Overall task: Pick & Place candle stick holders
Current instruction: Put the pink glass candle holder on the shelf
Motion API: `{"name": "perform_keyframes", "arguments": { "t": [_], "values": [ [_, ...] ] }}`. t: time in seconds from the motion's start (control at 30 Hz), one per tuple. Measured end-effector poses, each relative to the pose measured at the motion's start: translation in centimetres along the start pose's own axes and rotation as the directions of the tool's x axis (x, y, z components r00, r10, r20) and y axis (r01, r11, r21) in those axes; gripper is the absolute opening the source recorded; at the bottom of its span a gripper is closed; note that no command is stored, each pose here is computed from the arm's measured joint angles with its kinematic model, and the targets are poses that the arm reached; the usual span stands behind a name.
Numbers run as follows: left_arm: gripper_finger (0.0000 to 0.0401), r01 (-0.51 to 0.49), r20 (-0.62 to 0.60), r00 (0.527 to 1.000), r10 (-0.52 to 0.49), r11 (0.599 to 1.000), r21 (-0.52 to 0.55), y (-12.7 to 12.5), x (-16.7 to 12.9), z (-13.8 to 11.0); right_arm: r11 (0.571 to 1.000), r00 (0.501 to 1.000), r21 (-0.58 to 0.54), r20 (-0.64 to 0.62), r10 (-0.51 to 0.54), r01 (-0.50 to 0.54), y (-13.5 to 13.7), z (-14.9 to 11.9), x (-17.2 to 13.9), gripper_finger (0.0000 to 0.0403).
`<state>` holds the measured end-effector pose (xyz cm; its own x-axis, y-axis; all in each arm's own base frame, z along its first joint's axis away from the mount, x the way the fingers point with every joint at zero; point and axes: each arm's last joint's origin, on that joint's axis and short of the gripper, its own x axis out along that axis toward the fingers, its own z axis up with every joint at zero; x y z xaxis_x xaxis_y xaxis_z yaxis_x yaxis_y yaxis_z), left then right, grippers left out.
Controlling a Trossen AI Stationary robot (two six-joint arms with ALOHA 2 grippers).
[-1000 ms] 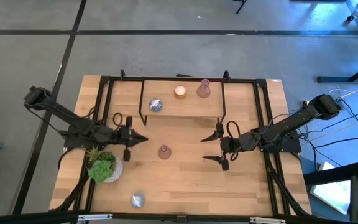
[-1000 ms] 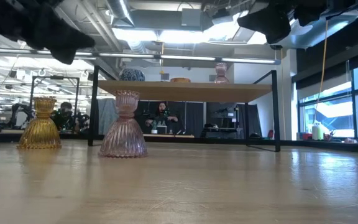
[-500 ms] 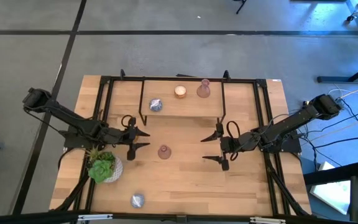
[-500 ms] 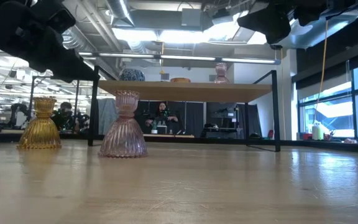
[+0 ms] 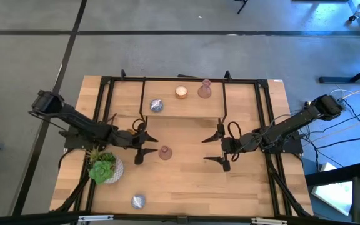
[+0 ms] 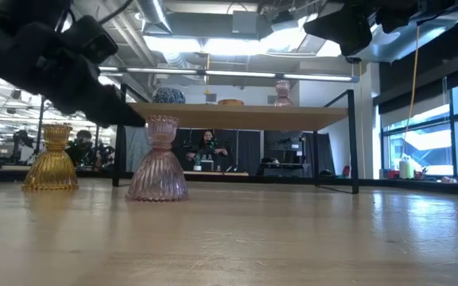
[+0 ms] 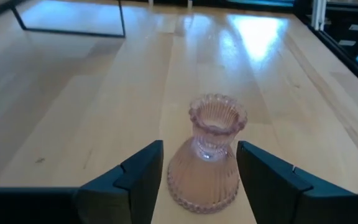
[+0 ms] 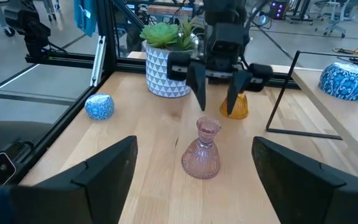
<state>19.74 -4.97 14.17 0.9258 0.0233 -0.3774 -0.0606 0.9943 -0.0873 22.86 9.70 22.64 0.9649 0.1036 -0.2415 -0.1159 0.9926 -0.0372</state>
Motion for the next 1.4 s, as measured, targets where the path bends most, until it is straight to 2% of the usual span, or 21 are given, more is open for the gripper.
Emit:
{"name": "perform_keyframes", "arguments": {
  "t": [0.6,0.9,1.13,1.4],
  "values": [
    [0.0202,0.026,-0.103,0.994,-0.023,0.999,0.025,-1.2,4.9,-1.2,1.0,1.0,0.0,0.0,0.0,0.0,0.0,0.0,0.0,0.0321],
    [0.0202,0.057,-0.001,0.998,-0.057,0.998,0.03,-1.6,6.5,-1.4,1.0,1.0,0.0,0.0,0.0,0.0,0.0,0.0,0.0,0.0321],
    [0.0202,0.05,0.006,0.999,-0.05,0.998,0.027,-1.6,6.9,-1.9,1.0,1.0,0.0,-0.001,0.0,0.0,0.0,0.0,0.0,0.0321],
    [0.0202,0.045,0.023,0.999,-0.045,0.998,0.033,-2.1,8.0,-1.3,1.0,1.0,0.0,0.0,0.001,-0.001,0.0,0.0,0.0,0.0321]
  ]
}}
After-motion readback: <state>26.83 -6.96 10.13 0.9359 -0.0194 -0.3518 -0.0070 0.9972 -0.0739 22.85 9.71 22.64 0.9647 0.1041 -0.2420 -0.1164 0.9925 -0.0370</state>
